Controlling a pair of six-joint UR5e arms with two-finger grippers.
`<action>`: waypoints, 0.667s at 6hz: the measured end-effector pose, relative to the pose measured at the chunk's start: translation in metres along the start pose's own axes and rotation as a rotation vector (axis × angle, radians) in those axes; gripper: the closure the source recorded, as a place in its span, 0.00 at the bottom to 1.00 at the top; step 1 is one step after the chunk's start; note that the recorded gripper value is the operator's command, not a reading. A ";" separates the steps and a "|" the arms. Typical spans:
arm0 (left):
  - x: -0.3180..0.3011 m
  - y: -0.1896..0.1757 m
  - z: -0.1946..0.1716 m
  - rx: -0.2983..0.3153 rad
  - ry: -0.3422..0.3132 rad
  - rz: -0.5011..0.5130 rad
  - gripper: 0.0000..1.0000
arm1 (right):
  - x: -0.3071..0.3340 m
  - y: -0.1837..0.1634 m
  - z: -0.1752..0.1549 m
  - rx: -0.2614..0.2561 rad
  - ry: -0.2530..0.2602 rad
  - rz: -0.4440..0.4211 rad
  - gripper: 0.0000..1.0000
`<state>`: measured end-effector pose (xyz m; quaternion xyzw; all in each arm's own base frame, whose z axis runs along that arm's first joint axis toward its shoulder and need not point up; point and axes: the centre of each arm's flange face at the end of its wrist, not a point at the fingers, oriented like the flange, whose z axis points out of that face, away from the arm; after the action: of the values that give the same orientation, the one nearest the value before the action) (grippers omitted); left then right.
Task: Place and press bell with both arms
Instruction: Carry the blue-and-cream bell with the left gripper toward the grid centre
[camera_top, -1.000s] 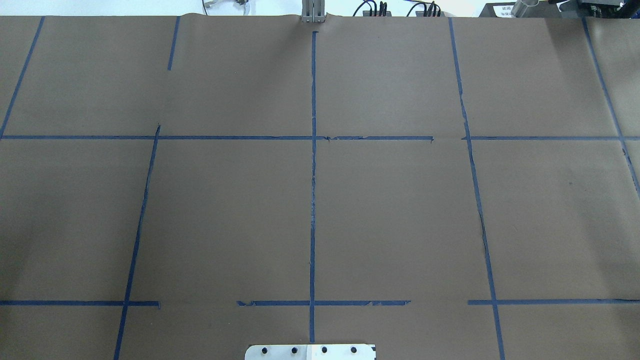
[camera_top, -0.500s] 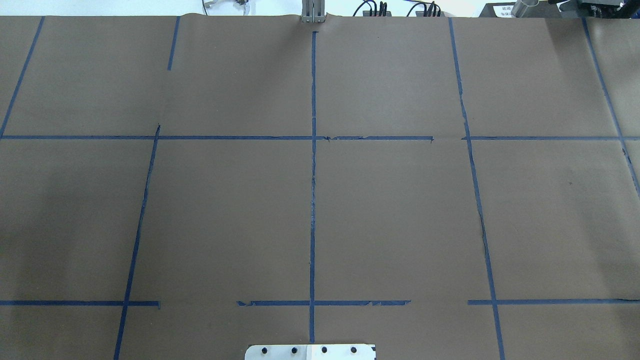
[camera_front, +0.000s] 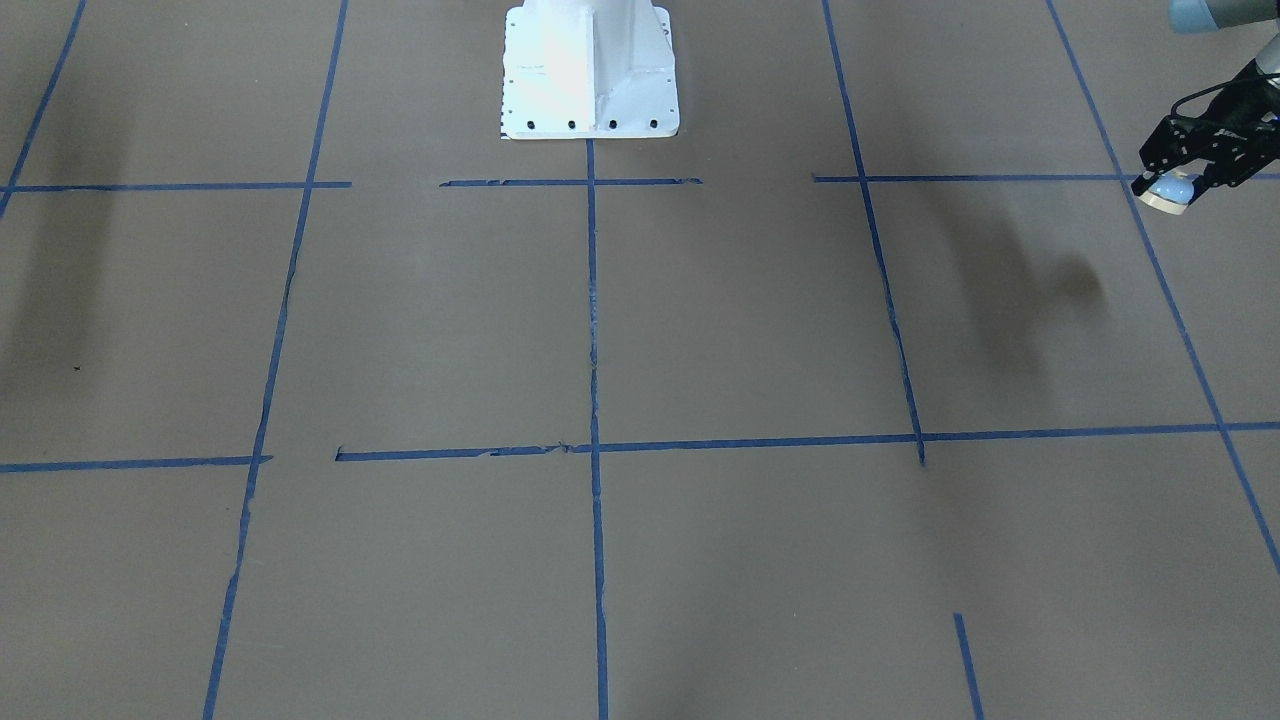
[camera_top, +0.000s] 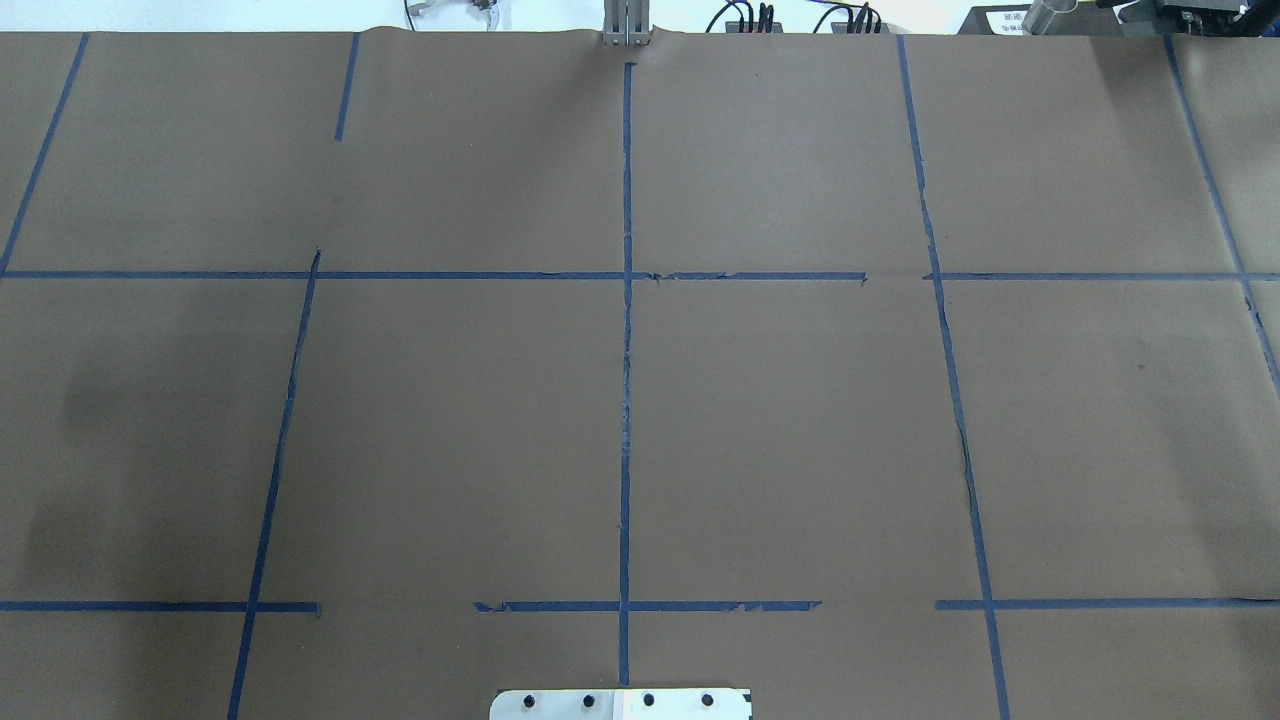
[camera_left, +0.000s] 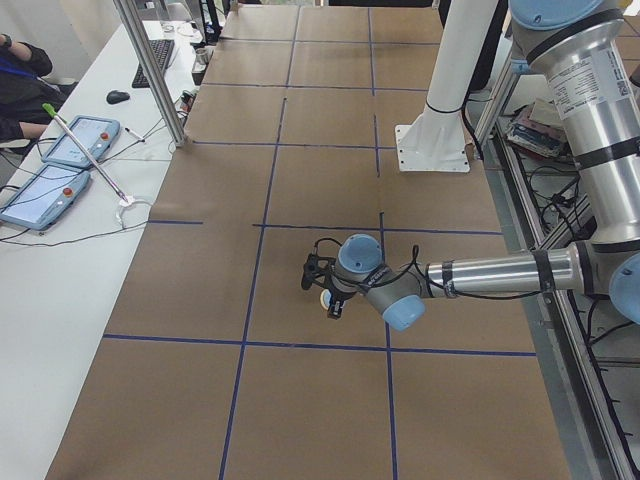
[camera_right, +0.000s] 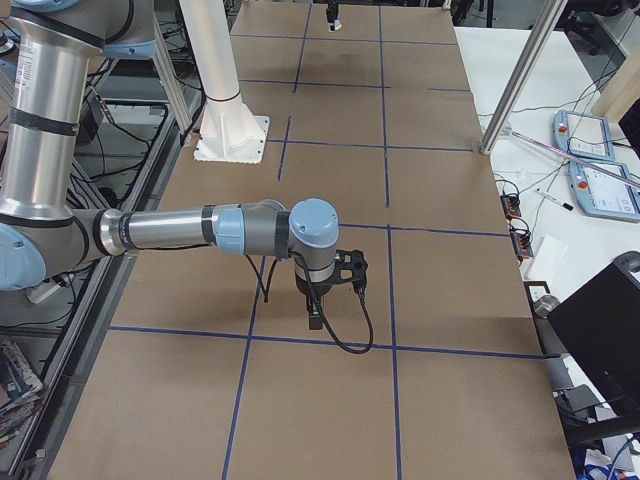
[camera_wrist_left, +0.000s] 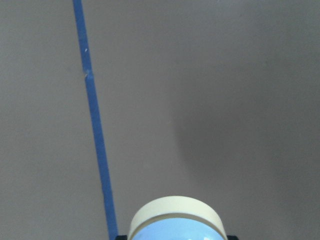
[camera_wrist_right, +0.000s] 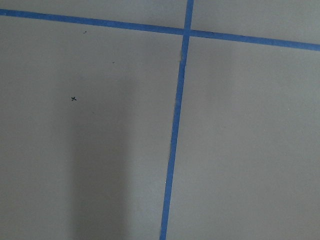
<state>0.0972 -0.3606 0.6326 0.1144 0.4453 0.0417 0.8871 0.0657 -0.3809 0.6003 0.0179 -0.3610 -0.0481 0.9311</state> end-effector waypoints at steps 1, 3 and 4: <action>0.019 -0.033 0.005 -0.003 0.000 -0.005 0.98 | 0.001 0.001 0.001 -0.002 -0.001 0.003 0.00; 0.074 -0.108 0.011 -0.023 -0.007 -0.017 0.98 | 0.001 0.002 0.002 -0.005 -0.003 0.006 0.00; 0.109 -0.147 0.014 -0.047 -0.017 -0.027 0.98 | 0.001 0.002 0.003 -0.006 -0.003 0.006 0.00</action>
<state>0.1697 -0.4864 0.5207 0.0877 0.4383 0.0394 0.8937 0.0652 -0.3793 0.6033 0.0137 -0.3624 -0.0463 0.9308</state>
